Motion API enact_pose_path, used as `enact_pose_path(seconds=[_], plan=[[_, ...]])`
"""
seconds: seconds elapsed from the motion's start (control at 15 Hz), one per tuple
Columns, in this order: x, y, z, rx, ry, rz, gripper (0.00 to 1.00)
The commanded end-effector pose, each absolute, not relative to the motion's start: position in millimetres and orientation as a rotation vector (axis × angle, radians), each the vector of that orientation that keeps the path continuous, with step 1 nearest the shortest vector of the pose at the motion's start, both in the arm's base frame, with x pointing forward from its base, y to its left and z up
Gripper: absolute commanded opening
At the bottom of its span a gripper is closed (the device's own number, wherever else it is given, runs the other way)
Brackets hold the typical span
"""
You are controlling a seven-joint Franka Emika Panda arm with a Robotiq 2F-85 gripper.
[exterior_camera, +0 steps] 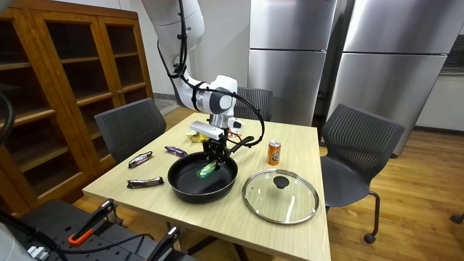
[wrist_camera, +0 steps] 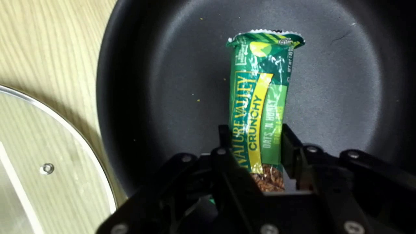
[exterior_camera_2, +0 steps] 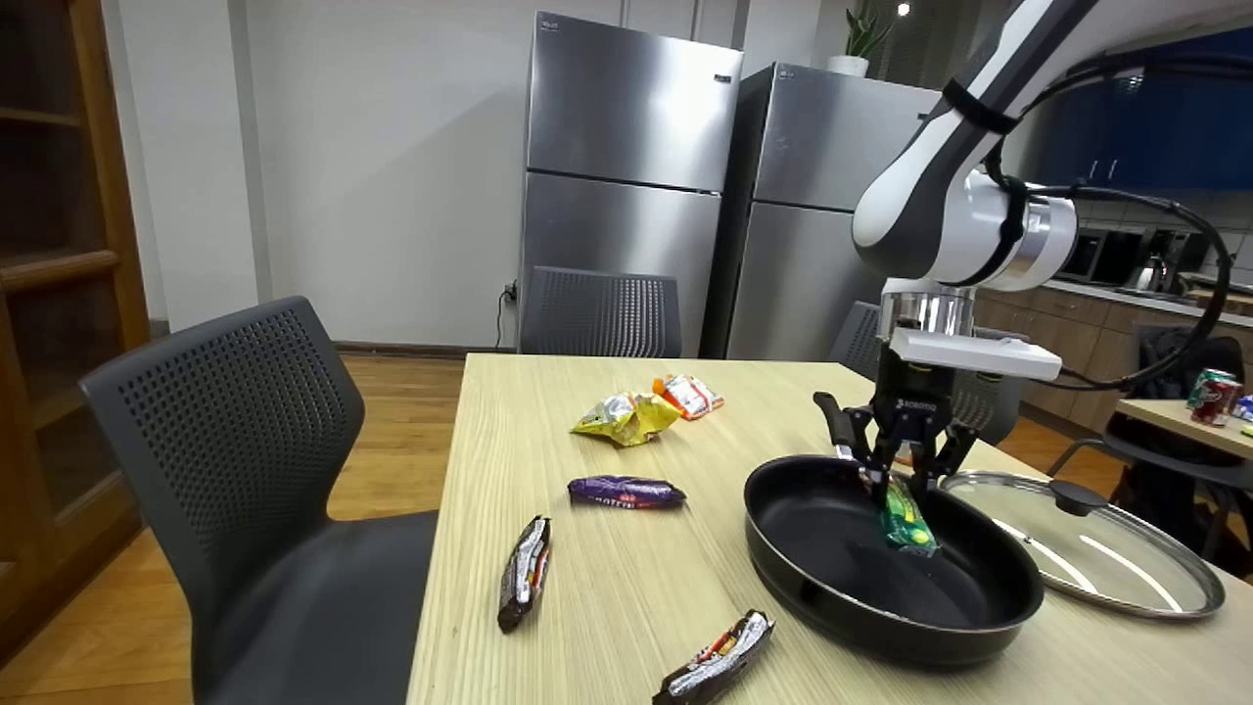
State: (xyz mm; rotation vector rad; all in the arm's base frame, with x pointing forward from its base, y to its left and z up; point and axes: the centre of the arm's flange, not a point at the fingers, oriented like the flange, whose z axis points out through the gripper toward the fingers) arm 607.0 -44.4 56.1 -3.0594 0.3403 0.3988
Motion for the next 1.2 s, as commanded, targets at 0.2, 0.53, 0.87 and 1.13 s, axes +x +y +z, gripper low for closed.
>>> enact_pose_path(seconds=[0.2,0.53,0.87,1.13], plan=[[599.3,-55.9,37.1,-3.020,0.424,0.485,0.14],[588.8,-53.9,37.8,-3.010,0.381,0.541,0.66],[573.3,-48.5,56.8,-3.009,0.311,0.536,0.99],[575.5,-35.3,73.5,-3.023,0.259,0.507,1.00]])
